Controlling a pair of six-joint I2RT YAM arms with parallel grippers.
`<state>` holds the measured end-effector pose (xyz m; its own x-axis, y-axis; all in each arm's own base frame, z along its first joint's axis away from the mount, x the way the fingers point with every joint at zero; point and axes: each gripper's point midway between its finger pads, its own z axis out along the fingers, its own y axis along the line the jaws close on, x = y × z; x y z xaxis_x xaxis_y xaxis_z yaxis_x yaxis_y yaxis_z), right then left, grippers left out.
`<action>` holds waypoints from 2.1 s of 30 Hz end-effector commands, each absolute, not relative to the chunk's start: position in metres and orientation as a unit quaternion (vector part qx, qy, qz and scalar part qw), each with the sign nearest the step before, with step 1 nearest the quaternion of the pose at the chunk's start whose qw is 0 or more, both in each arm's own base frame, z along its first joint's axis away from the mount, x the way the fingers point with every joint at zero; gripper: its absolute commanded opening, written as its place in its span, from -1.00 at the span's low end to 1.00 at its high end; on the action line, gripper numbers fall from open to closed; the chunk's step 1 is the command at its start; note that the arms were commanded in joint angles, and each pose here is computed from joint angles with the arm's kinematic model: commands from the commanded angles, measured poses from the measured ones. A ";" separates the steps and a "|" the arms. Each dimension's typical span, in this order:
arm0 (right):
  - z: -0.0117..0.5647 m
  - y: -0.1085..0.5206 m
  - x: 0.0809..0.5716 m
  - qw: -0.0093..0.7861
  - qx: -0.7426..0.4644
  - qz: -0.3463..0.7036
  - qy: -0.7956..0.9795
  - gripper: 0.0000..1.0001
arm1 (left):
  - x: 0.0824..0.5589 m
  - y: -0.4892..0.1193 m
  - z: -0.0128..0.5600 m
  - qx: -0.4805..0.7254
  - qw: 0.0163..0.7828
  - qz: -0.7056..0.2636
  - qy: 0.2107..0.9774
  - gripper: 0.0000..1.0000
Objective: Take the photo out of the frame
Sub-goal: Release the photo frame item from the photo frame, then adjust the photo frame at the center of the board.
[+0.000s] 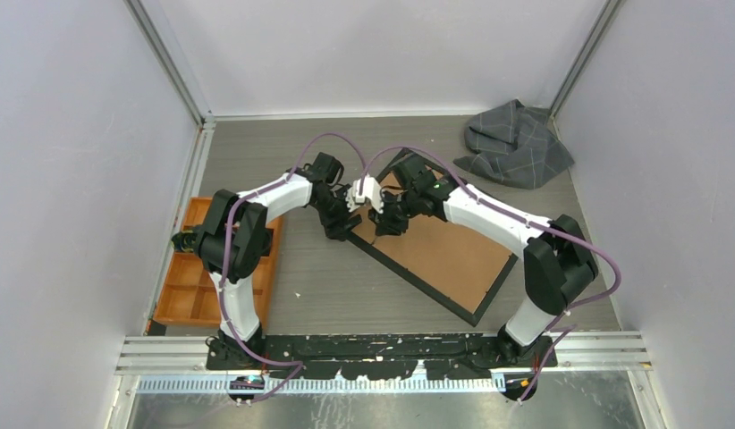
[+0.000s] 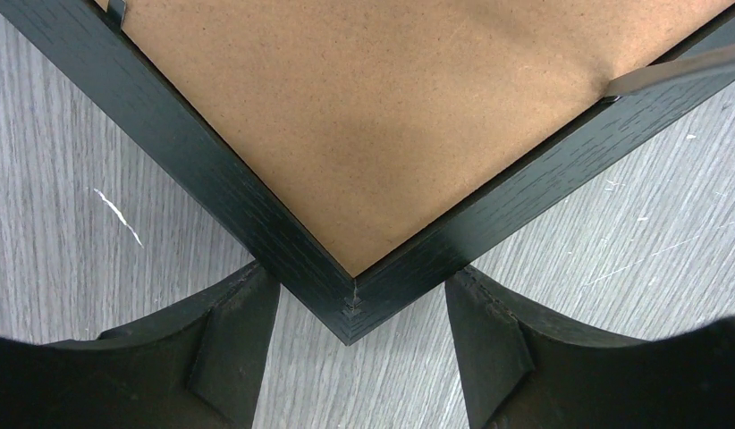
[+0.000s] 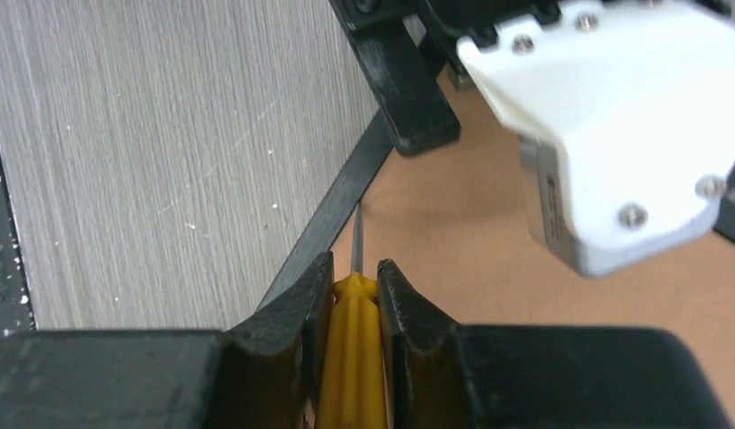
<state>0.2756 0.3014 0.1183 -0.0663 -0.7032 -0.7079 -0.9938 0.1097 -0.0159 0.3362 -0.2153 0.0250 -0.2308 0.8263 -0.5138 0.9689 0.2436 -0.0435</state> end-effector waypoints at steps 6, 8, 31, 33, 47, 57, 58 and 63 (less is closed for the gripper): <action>0.083 0.329 0.174 0.178 -0.680 0.293 0.648 -0.99 | 0.347 -0.226 0.019 0.584 0.211 -0.178 0.764 0.36; 0.082 0.332 0.162 0.168 -0.686 0.299 0.642 -0.99 | 0.347 -0.226 0.019 0.584 0.211 -0.178 0.764 0.36; 0.161 0.259 0.266 0.273 -0.468 0.415 0.731 -0.99 | 0.360 -0.225 0.069 0.536 0.280 -0.231 0.762 0.47; 0.162 0.248 0.278 0.287 -0.435 0.422 0.742 -0.99 | 0.363 -0.225 0.077 0.535 0.289 -0.225 0.761 0.49; 0.222 0.136 0.361 0.463 -0.226 0.343 0.785 -0.99 | 0.410 -0.232 0.127 0.484 0.314 -0.196 0.793 0.52; 0.248 0.052 0.360 0.508 -0.072 0.237 0.825 -0.99 | 0.459 -0.271 0.124 0.437 0.325 -0.221 0.809 0.52; 0.252 0.052 0.354 0.510 -0.075 0.233 0.825 -0.99 | 0.462 -0.277 0.120 0.436 0.322 -0.220 0.811 0.52; 0.256 0.055 0.326 0.526 -0.081 0.226 0.816 -0.99 | 0.476 -0.298 0.106 0.430 0.322 -0.216 0.815 0.47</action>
